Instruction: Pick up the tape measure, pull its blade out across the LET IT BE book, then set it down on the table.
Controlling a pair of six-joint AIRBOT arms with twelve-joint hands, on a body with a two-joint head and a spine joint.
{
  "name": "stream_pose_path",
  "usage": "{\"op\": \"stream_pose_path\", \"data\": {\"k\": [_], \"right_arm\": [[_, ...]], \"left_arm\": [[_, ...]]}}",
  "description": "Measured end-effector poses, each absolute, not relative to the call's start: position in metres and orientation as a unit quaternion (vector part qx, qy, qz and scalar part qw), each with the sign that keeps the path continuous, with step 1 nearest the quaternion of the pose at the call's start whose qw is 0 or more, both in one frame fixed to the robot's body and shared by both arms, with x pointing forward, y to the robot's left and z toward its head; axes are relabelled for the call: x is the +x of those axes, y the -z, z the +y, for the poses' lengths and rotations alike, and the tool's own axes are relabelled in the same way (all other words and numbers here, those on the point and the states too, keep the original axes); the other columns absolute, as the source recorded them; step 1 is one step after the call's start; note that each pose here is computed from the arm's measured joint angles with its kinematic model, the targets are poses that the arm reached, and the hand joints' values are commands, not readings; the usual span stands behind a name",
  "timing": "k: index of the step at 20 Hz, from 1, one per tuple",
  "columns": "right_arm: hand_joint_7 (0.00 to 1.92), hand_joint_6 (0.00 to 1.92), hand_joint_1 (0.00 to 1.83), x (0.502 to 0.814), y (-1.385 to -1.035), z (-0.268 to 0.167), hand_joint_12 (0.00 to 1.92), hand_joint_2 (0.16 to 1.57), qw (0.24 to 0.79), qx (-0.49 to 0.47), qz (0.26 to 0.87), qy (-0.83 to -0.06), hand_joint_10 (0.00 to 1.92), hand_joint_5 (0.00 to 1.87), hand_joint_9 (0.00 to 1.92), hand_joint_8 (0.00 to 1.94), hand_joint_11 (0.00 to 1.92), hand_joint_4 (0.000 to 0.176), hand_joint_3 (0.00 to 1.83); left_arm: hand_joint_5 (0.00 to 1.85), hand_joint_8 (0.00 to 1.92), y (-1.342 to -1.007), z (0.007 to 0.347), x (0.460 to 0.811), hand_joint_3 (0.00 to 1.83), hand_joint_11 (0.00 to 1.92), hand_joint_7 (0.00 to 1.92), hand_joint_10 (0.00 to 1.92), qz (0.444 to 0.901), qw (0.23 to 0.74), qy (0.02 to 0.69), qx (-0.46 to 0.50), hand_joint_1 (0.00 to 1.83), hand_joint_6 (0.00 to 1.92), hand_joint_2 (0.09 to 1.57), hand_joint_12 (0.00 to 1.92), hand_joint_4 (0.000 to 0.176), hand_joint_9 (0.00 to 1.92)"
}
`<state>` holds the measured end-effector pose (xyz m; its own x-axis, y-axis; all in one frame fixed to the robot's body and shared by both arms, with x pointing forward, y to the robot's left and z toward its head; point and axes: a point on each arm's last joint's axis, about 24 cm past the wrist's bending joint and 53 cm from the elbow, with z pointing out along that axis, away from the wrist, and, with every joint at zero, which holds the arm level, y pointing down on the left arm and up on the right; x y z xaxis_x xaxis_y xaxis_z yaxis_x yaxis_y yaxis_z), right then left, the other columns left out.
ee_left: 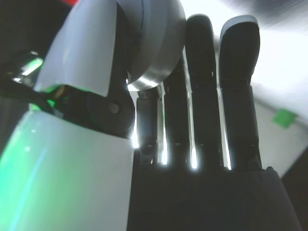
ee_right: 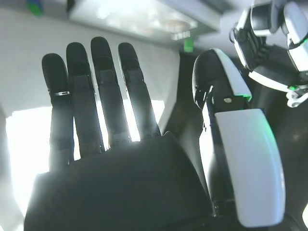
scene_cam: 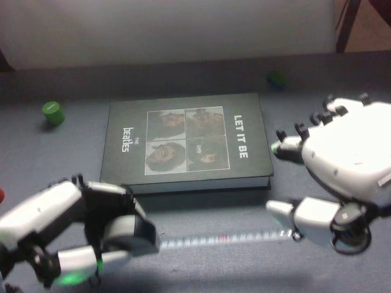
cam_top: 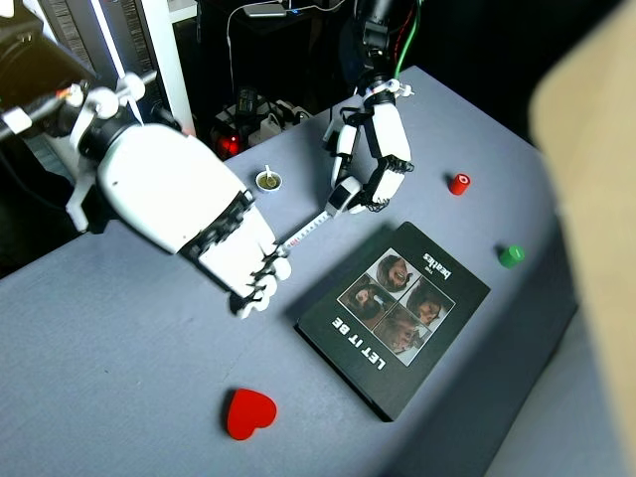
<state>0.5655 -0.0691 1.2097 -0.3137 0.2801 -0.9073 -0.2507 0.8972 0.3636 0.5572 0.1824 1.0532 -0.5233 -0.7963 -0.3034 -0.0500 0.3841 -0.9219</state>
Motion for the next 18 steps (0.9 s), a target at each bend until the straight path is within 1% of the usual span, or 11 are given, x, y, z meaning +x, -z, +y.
{"op": "stream_pose_path", "data": {"k": [2,4,6,7,9,11,13,14,15,17,18], "right_arm": [[0.57,0.00,0.16,0.575,-1.221,-0.072,1.02,1.23,0.596,0.022,0.769,-0.228,0.01,0.45,0.53,0.01,0.15,0.002,0.00],[0.58,0.01,0.15,0.587,-1.243,-0.074,1.02,1.23,0.619,0.031,0.750,-0.229,0.01,0.46,0.53,0.01,0.16,0.002,0.00],[0.57,0.00,0.23,0.594,-1.262,-0.072,1.01,1.21,0.629,0.042,0.737,-0.241,0.00,0.45,0.51,0.00,0.14,0.000,0.00],[0.57,0.00,0.23,0.597,-1.269,-0.070,1.01,1.21,0.630,0.047,0.734,-0.249,0.00,0.45,0.51,0.00,0.14,0.000,0.00],[0.58,0.01,0.42,0.602,-1.279,-0.060,1.01,1.16,0.628,0.037,0.736,-0.251,0.00,0.47,0.51,0.00,0.15,0.000,0.00],[0.57,0.00,0.61,0.604,-1.278,-0.045,0.99,1.09,0.614,0.027,0.749,-0.247,0.00,0.46,0.50,0.00,0.15,0.000,0.00],[0.55,0.00,0.64,0.605,-1.283,-0.033,0.98,1.10,0.614,0.024,0.749,-0.249,0.00,0.45,0.47,0.00,0.13,0.000,0.00],[0.52,0.00,0.66,0.605,-1.291,-0.030,0.98,1.11,0.622,0.023,0.744,-0.244,0.00,0.44,0.46,0.00,0.13,0.000,0.00],[0.46,0.00,0.72,0.607,-1.298,-0.031,0.96,1.11,0.636,0.023,0.734,-0.236,0.00,0.41,0.44,0.00,0.12,0.000,0.00],[0.44,0.00,0.75,0.608,-1.294,-0.037,0.95,1.11,0.632,0.048,0.735,-0.242,0.00,0.40,0.43,0.00,0.11,0.000,0.00],[0.43,0.00,0.76,0.610,-1.284,-0.040,0.94,1.11,0.626,0.058,0.740,-0.238,0.00,0.41,0.42,0.00,0.10,0.000,0.00]], "left_arm": [[0.85,1.13,-1.066,0.181,0.563,0.00,0.86,0.91,1.34,0.732,0.397,0.476,-0.285,1.37,0.95,1.15,1.15,0.000,0.88],[0.86,1.05,-1.078,0.178,0.569,0.00,0.85,0.97,1.33,0.733,0.397,0.478,-0.277,1.38,0.94,1.13,1.17,0.000,0.88],[0.87,1.01,-1.086,0.176,0.576,0.00,0.84,0.99,1.32,0.741,0.396,0.474,-0.263,1.38,0.92,1.13,1.18,0.000,0.89],[0.87,1.01,-1.089,0.176,0.579,0.00,0.84,0.99,1.32,0.745,0.396,0.472,-0.257,1.38,0.92,1.13,1.18,0.000,0.89],[0.87,1.00,-1.100,0.178,0.591,0.00,0.84,1.00,1.32,0.747,0.405,0.468,-0.242,1.38,0.91,1.12,1.19,0.000,0.90],[0.87,1.01,-1.111,0.181,0.607,0.00,0.84,0.99,1.31,0.746,0.415,0.465,-0.235,1.38,0.92,1.12,1.19,0.000,0.91],[0.87,1.01,-1.116,0.187,0.617,0.00,0.84,0.98,1.30,0.745,0.420,0.460,-0.238,1.38,0.92,1.12,1.19,0.000,0.91],[0.87,1.02,-1.119,0.190,0.624,0.00,0.83,0.97,1.30,0.746,0.423,0.456,-0.239,1.38,0.93,1.13,1.21,0.000,0.91],[0.88,1.02,-1.122,0.194,0.632,0.00,0.84,0.97,1.29,0.747,0.427,0.451,-0.240,1.38,0.92,1.12,1.21,0.000,0.92],[0.88,1.02,-1.127,0.201,0.642,0.00,0.84,0.97,1.29,0.745,0.434,0.445,-0.243,1.38,0.92,1.12,1.21,0.000,0.92],[0.88,1.02,-1.129,0.206,0.648,0.00,0.84,0.97,1.30,0.745,0.438,0.441,-0.244,1.38,0.92,1.12,1.20,0.000,0.92]]}}
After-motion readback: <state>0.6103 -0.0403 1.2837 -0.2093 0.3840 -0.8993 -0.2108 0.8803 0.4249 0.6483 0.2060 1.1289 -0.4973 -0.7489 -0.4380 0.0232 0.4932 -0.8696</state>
